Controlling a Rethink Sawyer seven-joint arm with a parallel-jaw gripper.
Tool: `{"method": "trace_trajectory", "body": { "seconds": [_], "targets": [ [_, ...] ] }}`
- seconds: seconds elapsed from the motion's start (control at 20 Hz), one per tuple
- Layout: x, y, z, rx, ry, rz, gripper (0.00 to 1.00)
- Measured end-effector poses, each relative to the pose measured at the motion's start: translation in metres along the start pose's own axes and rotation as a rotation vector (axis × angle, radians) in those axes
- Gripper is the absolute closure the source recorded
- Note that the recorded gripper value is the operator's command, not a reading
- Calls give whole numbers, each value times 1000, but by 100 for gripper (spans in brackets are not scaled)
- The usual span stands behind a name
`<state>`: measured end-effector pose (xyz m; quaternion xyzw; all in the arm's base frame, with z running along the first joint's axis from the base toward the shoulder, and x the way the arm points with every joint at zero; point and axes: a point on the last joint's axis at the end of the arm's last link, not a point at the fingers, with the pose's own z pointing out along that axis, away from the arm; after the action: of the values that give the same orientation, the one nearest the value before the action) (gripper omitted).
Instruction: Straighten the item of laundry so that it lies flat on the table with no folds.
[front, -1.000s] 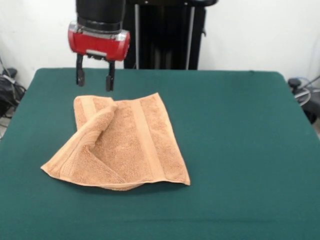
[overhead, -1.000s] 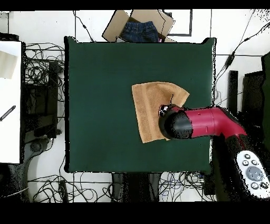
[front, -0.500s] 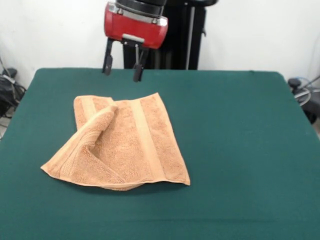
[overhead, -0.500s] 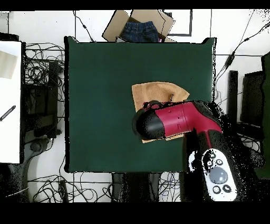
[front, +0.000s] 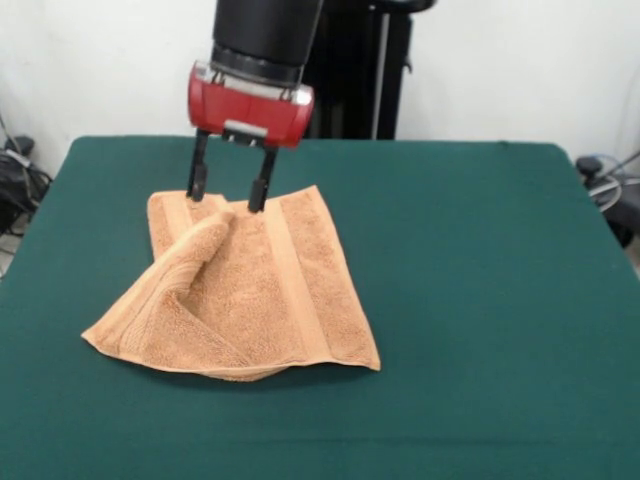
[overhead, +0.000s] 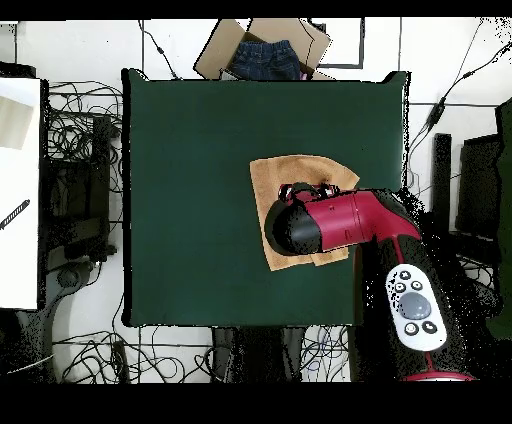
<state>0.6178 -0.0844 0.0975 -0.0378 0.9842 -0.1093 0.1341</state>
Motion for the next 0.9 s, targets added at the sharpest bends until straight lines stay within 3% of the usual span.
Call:
{"method": "trace_trajectory", "body": {
  "seconds": [0.35,0.45,0.9],
  "targets": [
    [22,-1,25,17,16,-3,0],
    [24,6,29,0,33,21,0],
    [28,2,51,-100,109,255,0]
  ]
}}
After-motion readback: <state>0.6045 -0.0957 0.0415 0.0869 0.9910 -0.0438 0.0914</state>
